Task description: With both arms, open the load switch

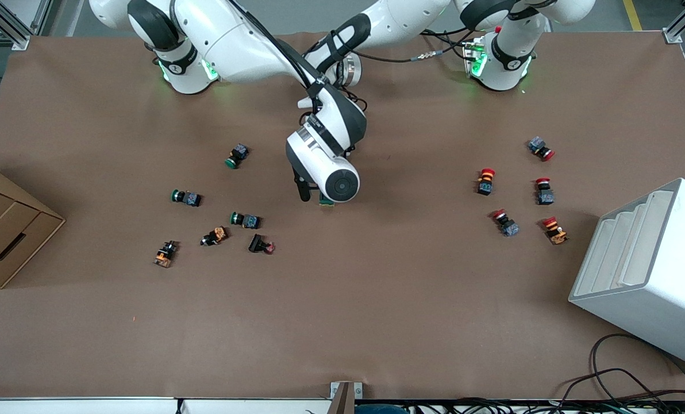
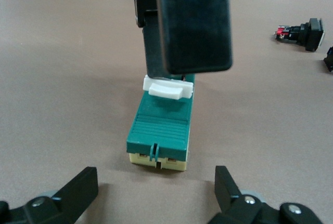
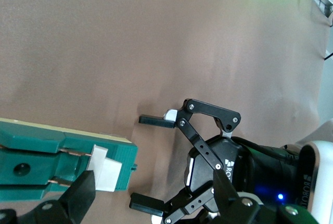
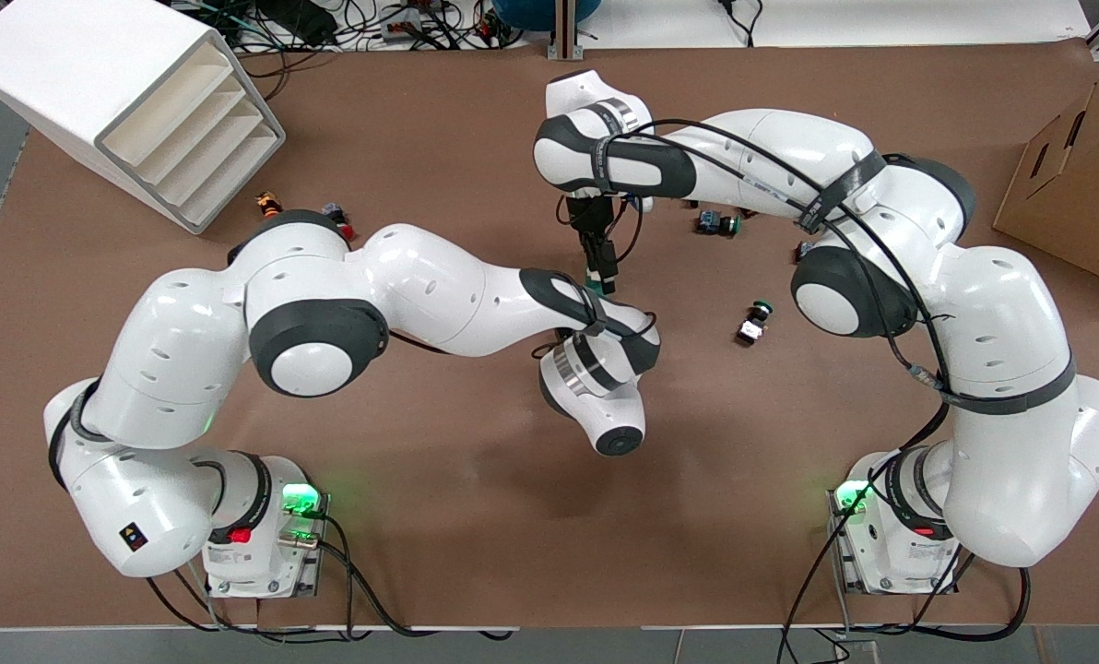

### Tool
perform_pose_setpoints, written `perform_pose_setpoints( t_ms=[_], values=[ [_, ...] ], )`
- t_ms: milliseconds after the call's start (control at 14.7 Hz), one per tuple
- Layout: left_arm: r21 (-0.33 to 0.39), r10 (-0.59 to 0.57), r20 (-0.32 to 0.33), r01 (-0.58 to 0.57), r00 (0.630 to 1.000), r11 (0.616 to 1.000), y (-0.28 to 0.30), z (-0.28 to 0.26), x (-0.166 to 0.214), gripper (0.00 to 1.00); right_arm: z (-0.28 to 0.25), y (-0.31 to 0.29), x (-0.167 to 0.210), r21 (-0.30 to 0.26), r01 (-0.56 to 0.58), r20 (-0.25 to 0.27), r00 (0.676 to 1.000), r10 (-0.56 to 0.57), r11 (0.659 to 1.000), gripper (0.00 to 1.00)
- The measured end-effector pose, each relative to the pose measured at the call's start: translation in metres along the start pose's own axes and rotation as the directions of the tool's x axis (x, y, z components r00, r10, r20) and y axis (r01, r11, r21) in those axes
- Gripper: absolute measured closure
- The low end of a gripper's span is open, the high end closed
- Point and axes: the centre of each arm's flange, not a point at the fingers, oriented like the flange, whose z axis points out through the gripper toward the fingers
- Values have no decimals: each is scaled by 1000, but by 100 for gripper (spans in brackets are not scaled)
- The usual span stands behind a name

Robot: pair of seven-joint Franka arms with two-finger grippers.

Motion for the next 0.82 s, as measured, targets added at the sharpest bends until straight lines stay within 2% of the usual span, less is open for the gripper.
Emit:
perform_pose_setpoints(
  t_ms=[613,817],
  values=[
    [2,1,-4,-1,1000,1000,0,0,-1,0,2,2,-5,2,8,-8,1000,-8,1000,0],
    [4,0,-7,0,1000,1000,0,0,-1,0,-2,0,0,10,48,-8,999,-48,999,0]
  ],
)
